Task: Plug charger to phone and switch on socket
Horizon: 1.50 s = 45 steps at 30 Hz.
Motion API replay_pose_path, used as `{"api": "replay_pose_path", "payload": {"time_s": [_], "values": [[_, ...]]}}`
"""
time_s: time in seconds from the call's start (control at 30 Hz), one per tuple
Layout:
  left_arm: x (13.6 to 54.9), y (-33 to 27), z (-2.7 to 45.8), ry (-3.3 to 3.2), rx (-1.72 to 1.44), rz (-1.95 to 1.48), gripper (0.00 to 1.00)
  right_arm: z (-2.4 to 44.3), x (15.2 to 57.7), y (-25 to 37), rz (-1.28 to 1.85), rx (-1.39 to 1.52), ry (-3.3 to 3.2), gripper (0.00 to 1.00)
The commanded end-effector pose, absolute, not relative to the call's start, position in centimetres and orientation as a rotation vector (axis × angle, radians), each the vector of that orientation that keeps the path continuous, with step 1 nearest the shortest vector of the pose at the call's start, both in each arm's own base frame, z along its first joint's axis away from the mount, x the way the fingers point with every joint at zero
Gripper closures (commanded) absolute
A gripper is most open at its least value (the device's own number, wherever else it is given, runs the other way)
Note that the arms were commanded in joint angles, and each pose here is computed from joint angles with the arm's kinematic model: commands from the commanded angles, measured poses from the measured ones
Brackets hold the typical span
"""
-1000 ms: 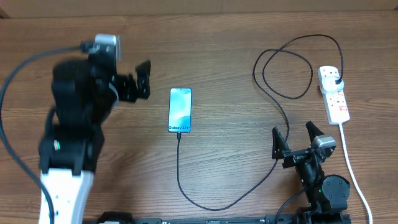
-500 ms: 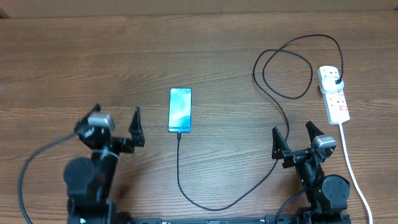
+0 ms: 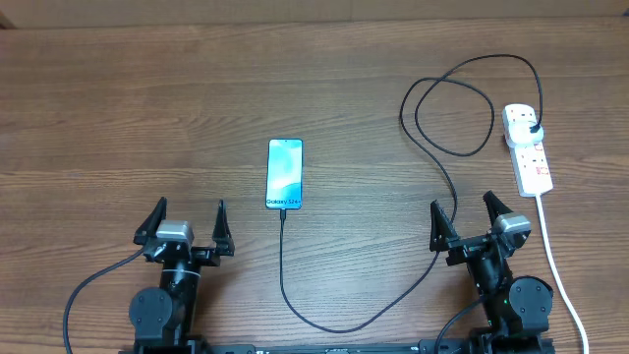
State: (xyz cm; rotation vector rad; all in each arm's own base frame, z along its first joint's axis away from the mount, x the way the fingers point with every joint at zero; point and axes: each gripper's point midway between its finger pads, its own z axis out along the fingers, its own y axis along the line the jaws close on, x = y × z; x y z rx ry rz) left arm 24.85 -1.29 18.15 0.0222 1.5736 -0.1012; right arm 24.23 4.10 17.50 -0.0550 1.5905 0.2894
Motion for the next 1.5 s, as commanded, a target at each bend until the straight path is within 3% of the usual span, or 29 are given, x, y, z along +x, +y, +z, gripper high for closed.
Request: {"api": "replay_pose_path", "payload": {"time_s": [0.0,1.47], "values": [[24.6,-0.9,16.7,1.600,0.048,-0.043,0.00,17.3,24.2,4.3,0.295,-0.063,1.586,0.00],[24.6,-0.8,15.7,1.643,0.060,-0.022,0.00,17.3,24.2,4.3,0.295,-0.063,1.586,0.00]]}}
